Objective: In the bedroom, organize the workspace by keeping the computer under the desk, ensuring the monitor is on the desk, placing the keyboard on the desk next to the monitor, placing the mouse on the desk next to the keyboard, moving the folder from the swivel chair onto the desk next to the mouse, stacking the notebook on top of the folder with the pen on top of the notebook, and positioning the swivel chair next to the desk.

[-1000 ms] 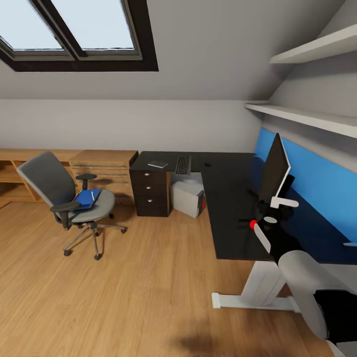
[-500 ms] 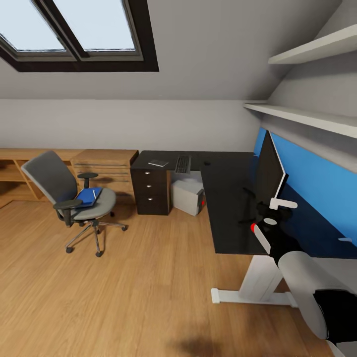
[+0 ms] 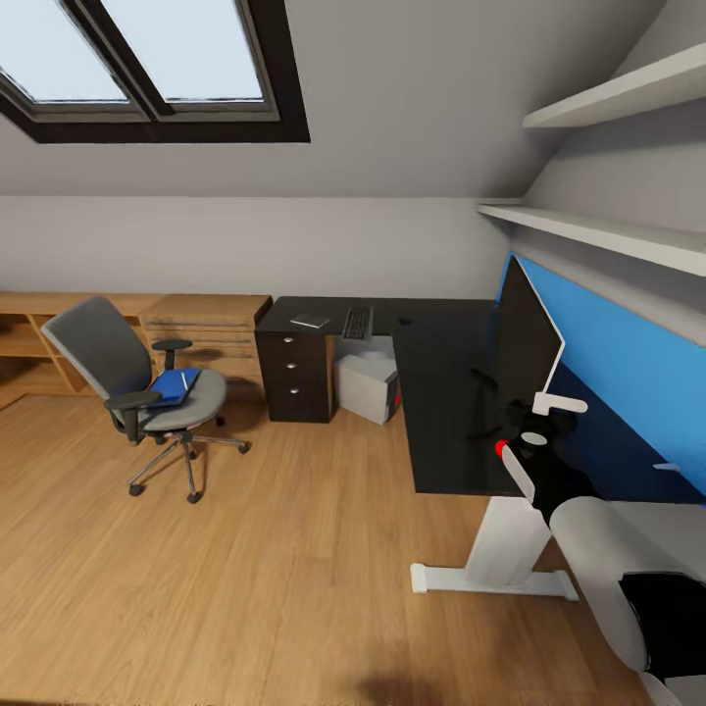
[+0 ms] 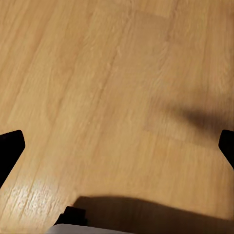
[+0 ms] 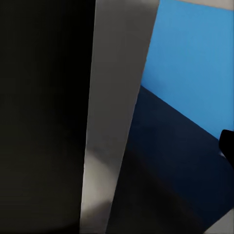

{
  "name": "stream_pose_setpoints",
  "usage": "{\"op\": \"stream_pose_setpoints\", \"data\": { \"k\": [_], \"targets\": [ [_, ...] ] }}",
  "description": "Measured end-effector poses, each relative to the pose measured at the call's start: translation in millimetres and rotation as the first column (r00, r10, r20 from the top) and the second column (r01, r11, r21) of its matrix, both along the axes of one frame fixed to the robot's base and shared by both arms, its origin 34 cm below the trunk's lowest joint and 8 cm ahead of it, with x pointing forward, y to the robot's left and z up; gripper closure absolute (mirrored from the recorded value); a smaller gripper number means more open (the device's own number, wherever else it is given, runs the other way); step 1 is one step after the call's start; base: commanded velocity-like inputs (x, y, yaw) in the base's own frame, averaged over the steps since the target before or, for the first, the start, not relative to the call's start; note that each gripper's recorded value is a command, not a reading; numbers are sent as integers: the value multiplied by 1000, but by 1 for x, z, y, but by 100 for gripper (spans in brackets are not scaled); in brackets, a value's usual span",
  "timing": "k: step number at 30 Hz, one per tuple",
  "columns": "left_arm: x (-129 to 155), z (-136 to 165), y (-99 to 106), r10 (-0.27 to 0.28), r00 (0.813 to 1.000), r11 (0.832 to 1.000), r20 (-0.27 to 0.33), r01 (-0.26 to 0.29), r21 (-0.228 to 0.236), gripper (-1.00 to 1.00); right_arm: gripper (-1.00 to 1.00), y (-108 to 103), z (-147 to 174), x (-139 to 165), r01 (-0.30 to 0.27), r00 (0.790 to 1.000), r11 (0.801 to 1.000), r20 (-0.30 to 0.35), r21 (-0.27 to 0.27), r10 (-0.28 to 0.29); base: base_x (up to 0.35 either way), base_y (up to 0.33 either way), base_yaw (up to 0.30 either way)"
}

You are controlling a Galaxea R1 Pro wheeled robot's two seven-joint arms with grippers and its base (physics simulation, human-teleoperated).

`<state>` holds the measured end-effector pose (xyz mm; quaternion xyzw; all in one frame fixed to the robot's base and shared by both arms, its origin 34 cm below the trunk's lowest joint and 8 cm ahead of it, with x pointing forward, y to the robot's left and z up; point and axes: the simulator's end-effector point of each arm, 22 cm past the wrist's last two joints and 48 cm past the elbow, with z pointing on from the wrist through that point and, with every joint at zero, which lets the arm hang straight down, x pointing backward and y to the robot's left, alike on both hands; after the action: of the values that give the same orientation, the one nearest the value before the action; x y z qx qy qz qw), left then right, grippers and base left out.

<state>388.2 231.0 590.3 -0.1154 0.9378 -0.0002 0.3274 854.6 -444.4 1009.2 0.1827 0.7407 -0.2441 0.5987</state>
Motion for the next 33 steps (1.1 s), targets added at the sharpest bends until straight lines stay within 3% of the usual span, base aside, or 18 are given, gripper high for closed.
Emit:
{"op": "stream_pose_setpoints", "data": {
  "k": [17, 33],
  "targets": [
    [-1, 0, 0, 1, 1000, 1000, -1, -1, -1, -100, -100, -1, -7, -2, 0, 1000, 1000, -17, -3, 0, -1, -103, 0],
    [-1, 0, 0, 2, 1000, 1000, -1, -2, 0, -100, -100, -1, -10, -3, 1, 1000, 1000, -7, -2, -1, 0, -21, 0]
  ]
}}
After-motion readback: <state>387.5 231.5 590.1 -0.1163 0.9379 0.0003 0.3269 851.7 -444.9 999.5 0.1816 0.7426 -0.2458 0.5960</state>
